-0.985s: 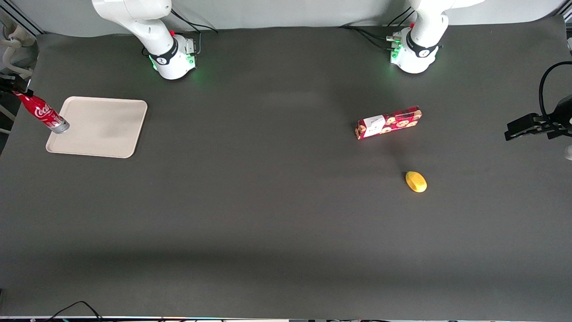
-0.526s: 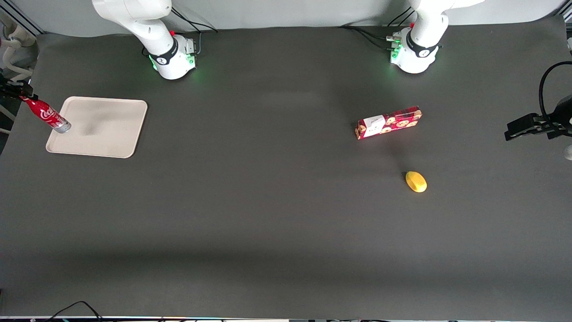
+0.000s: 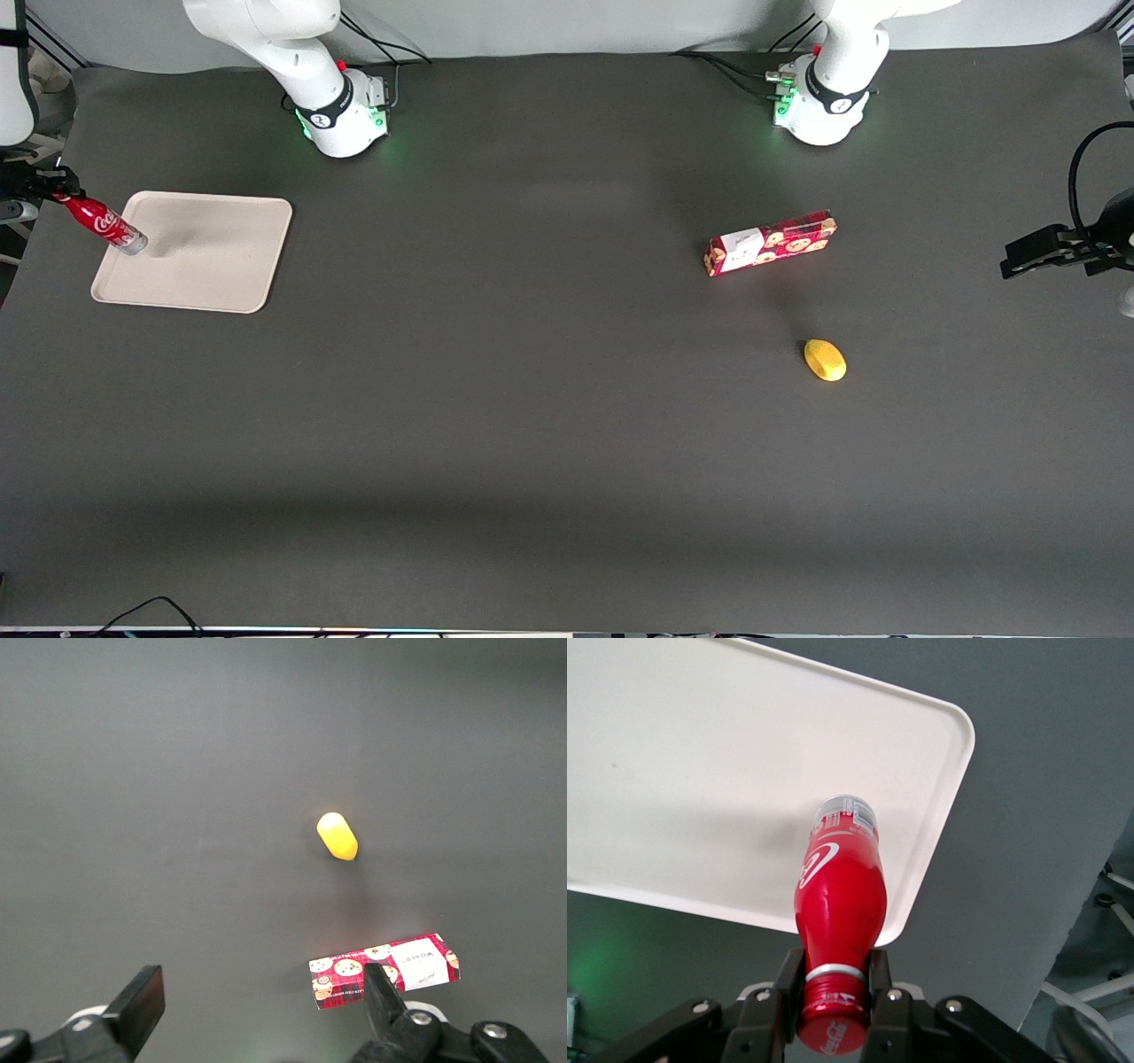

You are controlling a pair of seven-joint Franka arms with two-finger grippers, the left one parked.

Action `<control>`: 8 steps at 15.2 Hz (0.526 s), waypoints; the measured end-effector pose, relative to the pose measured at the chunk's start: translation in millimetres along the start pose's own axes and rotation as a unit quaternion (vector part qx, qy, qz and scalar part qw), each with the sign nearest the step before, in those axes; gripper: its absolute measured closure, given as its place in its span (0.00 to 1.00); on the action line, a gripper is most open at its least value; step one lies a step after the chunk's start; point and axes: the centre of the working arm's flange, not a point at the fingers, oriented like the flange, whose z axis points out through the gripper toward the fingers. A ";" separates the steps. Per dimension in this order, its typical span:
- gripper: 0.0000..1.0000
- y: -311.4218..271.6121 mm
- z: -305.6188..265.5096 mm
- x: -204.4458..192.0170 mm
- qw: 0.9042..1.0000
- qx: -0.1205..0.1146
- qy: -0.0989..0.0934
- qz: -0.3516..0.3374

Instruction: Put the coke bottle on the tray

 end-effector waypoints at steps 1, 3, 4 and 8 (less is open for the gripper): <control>0.66 2.7 5.8 1.1 1.000 -0.005 -0.005 -0.002; 0.66 7.7 18.0 1.8 1.000 -0.012 -0.017 -0.004; 0.66 9.0 23.4 2.1 1.000 -0.012 -0.024 -0.005; 0.66 9.2 33.1 4.9 0.999 -0.013 -0.040 -0.009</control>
